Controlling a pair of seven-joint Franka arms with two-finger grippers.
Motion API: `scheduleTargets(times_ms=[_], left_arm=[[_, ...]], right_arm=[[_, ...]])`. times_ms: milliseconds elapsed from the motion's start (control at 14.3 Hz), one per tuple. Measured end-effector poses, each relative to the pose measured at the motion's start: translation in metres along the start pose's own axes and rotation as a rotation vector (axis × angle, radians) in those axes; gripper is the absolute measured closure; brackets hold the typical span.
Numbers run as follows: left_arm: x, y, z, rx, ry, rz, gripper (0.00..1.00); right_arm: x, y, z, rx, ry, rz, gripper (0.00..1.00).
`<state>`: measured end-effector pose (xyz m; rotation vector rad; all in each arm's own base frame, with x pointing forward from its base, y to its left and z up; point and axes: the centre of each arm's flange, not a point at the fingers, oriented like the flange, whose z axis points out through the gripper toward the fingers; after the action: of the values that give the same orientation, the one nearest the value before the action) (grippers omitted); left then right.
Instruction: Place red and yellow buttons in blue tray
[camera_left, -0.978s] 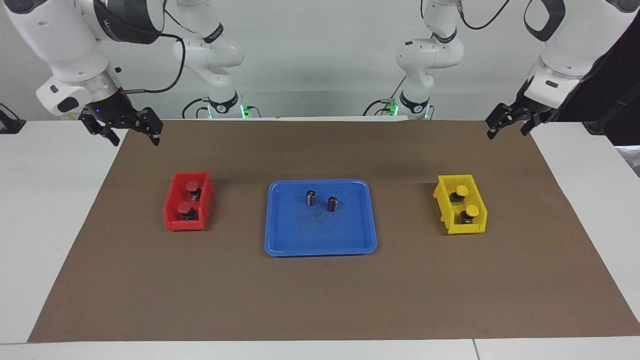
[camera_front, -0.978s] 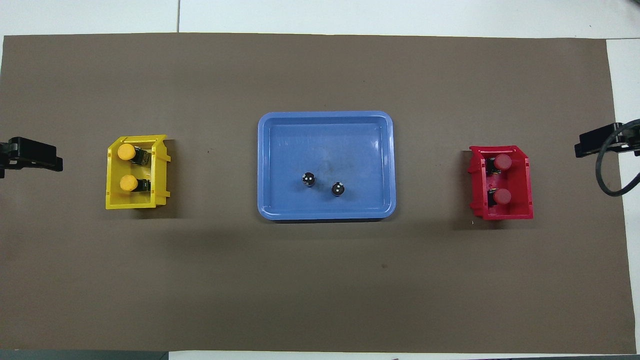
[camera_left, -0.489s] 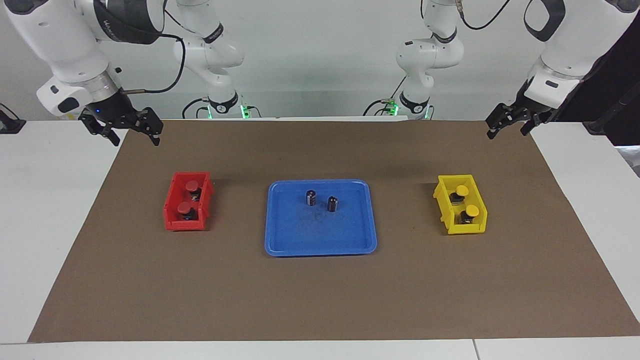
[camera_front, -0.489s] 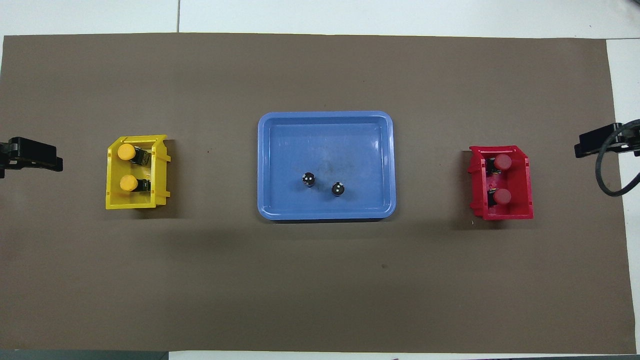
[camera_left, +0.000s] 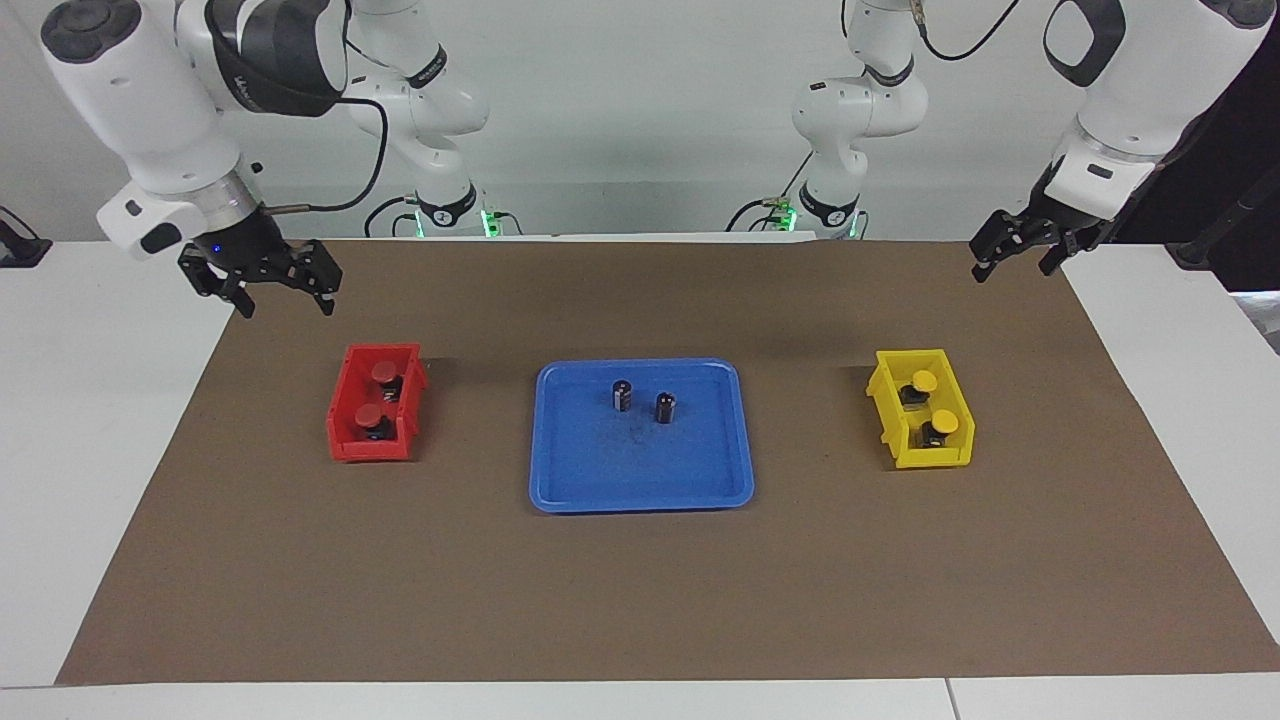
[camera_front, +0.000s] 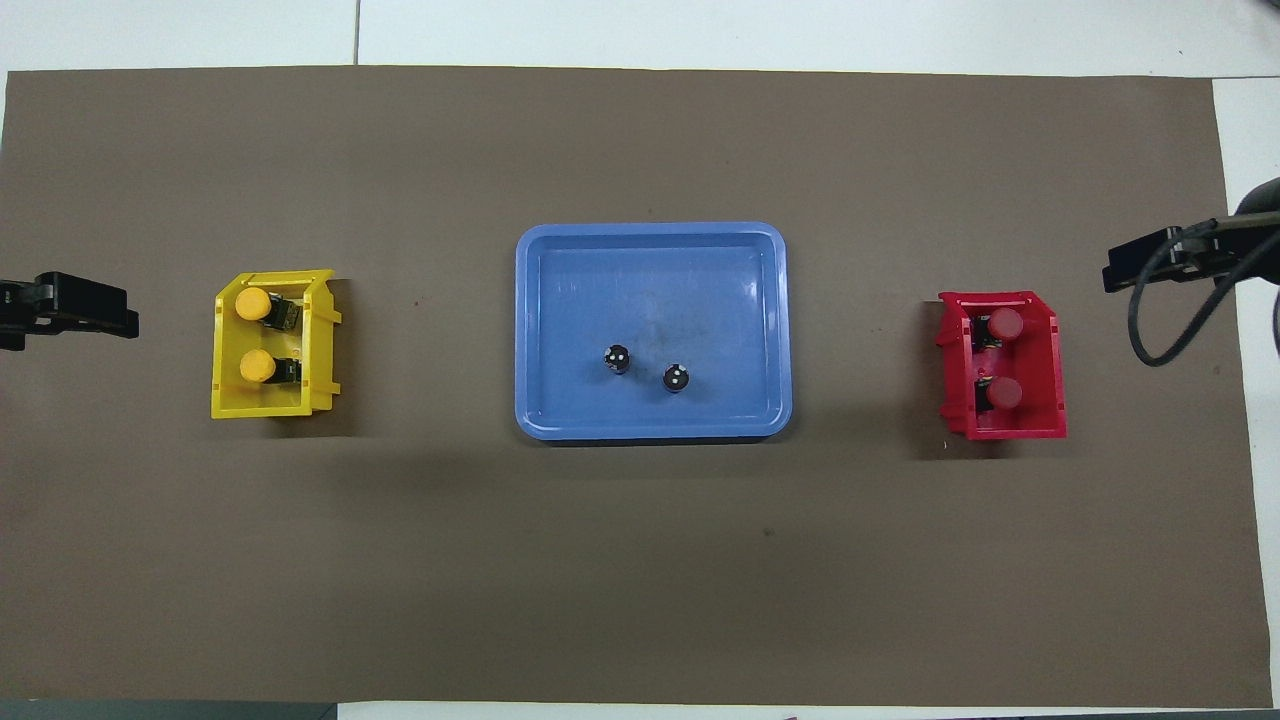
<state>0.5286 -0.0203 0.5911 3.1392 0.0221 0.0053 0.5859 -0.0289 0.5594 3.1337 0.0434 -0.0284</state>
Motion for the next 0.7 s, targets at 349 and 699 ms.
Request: scheduleTargets(times_ms=[349, 699], left_arm=[[-0.007, 0.003, 0.064, -0.001, 0.028, 0.006, 0.04], [0.000, 0.005, 0.125, -0.003, 0.058, 0.009, 0.05]], right_arm=[[0.031, -0.003, 0.094, 0.002, -0.021, -0.005, 0.01], [0.023, -0.002, 0.136, 0.002, -0.012, -0.003, 0.20]])
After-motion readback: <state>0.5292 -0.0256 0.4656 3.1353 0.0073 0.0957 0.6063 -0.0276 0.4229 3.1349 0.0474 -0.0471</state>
